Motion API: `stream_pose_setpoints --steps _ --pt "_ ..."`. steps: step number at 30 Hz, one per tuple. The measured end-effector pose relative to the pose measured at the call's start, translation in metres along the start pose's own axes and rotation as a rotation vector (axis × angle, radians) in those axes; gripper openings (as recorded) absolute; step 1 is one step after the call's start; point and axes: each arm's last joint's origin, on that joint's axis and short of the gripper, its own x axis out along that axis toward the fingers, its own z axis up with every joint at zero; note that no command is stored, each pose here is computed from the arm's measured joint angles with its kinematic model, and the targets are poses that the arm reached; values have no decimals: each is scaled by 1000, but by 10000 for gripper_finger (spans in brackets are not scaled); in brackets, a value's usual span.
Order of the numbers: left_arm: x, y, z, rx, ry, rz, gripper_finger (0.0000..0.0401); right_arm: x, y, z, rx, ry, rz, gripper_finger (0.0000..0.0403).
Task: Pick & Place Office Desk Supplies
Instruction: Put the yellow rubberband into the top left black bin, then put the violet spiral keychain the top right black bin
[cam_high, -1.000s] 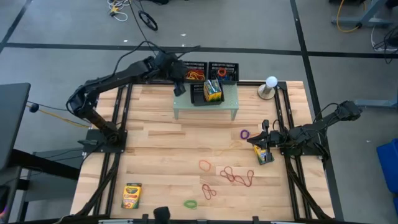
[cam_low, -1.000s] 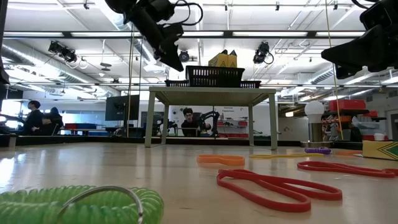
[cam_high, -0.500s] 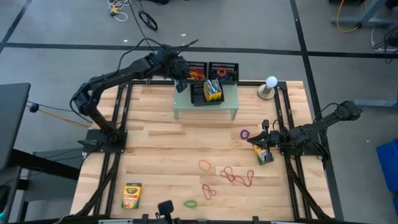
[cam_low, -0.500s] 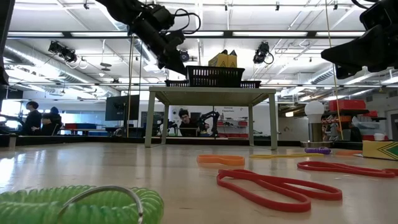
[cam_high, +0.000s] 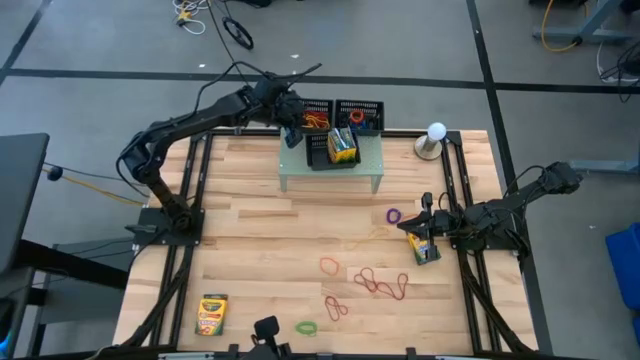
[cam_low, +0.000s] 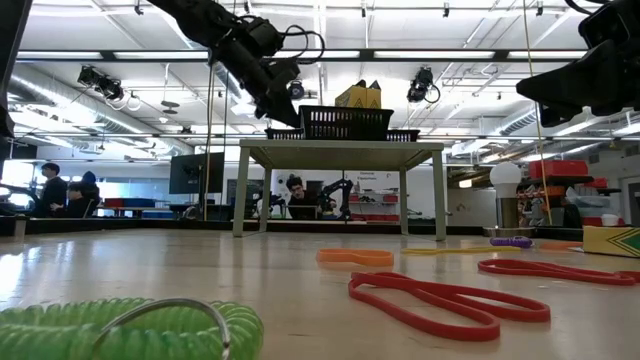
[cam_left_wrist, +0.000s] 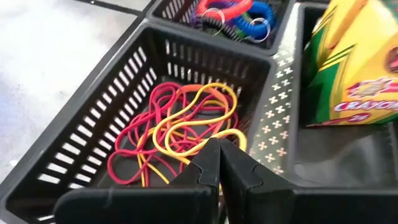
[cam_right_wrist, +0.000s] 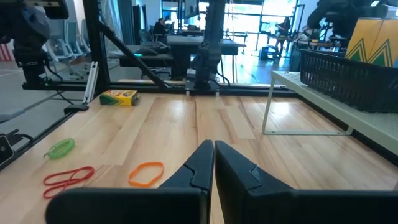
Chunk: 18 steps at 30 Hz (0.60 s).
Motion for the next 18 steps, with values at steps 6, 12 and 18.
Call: stream_pose_setpoints --steps 6,12,18 --pt "3 2 1 3 -10 28 8 0 0 0 0 0 3 25" --pt "-14 0 8 49 -57 45 6 0 0 0 0 0 3 25" --pt "-52 -41 7 114 -209 -39 5 0 0 0 0 0 2 25"
